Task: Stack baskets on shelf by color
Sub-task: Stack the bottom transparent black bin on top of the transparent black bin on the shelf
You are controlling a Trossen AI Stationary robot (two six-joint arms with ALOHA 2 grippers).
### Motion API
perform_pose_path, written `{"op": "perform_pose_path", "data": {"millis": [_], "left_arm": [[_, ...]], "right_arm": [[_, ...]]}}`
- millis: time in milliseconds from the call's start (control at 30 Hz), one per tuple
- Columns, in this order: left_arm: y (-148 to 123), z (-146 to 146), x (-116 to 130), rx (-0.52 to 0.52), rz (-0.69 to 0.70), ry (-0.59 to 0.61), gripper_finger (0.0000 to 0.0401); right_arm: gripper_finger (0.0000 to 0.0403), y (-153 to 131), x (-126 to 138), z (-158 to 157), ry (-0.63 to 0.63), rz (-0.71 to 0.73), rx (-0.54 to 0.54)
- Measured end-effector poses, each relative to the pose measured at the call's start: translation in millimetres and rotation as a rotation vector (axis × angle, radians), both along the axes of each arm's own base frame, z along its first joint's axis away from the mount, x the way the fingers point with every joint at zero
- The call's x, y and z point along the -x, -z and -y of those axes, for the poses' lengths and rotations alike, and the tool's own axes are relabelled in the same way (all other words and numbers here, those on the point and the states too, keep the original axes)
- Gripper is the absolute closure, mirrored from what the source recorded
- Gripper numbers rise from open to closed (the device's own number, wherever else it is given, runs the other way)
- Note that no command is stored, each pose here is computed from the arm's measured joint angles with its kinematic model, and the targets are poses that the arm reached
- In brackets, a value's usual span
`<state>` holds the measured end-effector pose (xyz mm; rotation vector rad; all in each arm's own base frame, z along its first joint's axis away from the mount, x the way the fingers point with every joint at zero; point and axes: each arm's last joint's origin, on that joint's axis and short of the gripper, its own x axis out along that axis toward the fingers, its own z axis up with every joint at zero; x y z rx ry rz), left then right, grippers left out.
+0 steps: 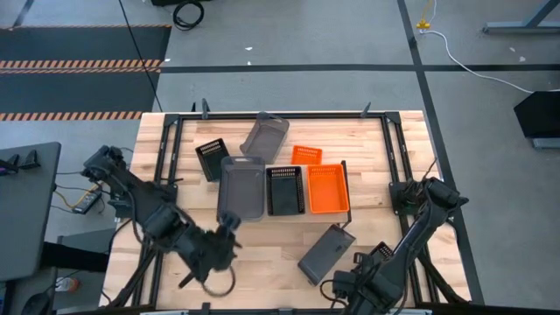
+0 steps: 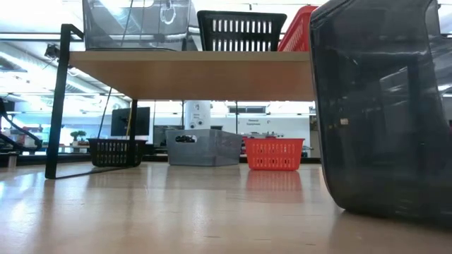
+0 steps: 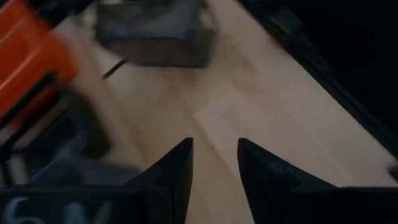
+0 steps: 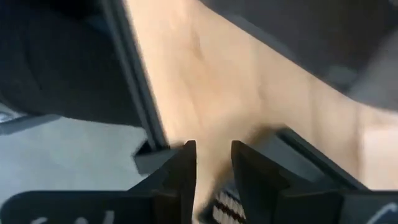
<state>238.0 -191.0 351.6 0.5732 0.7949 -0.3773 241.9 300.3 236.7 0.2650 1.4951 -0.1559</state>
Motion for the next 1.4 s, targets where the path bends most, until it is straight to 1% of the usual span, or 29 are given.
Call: {"op": "perform_pose_path", "data": {"millis": [100,167,233,300,367,467,533,700,867,933,1000,1167,1233,1400], "left_arm": [[7.7,17.9,-6.7,-0.013,0.032,0.079,0.0268],[19.4,29.8,-12.6,-0.034,0.024,0.11,0.0268],[31.1,39.4,-22.9,-0.041,0.032,0.118,0.0268],[45.7,46.0,-30.2,-0.073,0.004,0.125,0.0268],[59.8,50.8,-35.8,-0.103,-0.032,0.126,0.0268],[75.5,52.2,-43.6,-0.127,-0.077,0.102,0.0268],[80.3,51.8,-46.5,-0.132,-0.091,0.089,0.0268],[81.7,49.7,-52.5,-0.093,-0.082,0.038,0.0268],[81.2,47.8,-55.1,-0.066,-0.078,0.004,0.0268],[81.3,47.7,-55.1,-0.058,-0.08,-0.007,0.0268],[81.2,47.8,-55.1,-0.05,-0.08,-0.017,0.0268],[81.3,47.8,-55.1,-0.028,-0.083,-0.044,0.0268],[81.3,47.7,-55.1,-0.018,-0.085,-0.057,0.0268],[81.2,47.7,-55.1,-0.003,-0.086,-0.077,0.0268]], "right_arm": [[0.0297,-11.8,4.9,0.5,0.024,-0.042,0.017],[0.0297,-15.3,8.6,0.3,0.035,-0.043,0.041],[0.0297,-15.6,9.8,-1.7,0.053,0.02,0.076],[0.0297,-14.2,8.9,-4.4,0.066,0.118,0.109],[0.0294,-9.4,3.8,-8.9,0.063,0.222,0.1],[0.0285,-4.1,-5.5,-11.5,0.034,0.292,0.063],[0.0278,-0.3,-12.4,-8.6,0.029,0.308,0.052],[0.0264,13.3,-28.5,11.7,0.038,0.292,0.109],[0.0263,24.5,-45.4,34.8,0.024,0.277,0.171],[0.0264,26.8,-53.2,41.2,-0.004,0.289,0.174],[0.0264,26.7,-60.6,43.4,-0.063,0.324,0.168],[0.0264,20.2,-76.3,35.3,-0.32,0.498,0.18],[0.0264,17.3,-80.4,31.9,-0.393,0.558,0.192],[0.0264,15.9,-83.6,33.3,-0.464,0.592,0.261]]}}
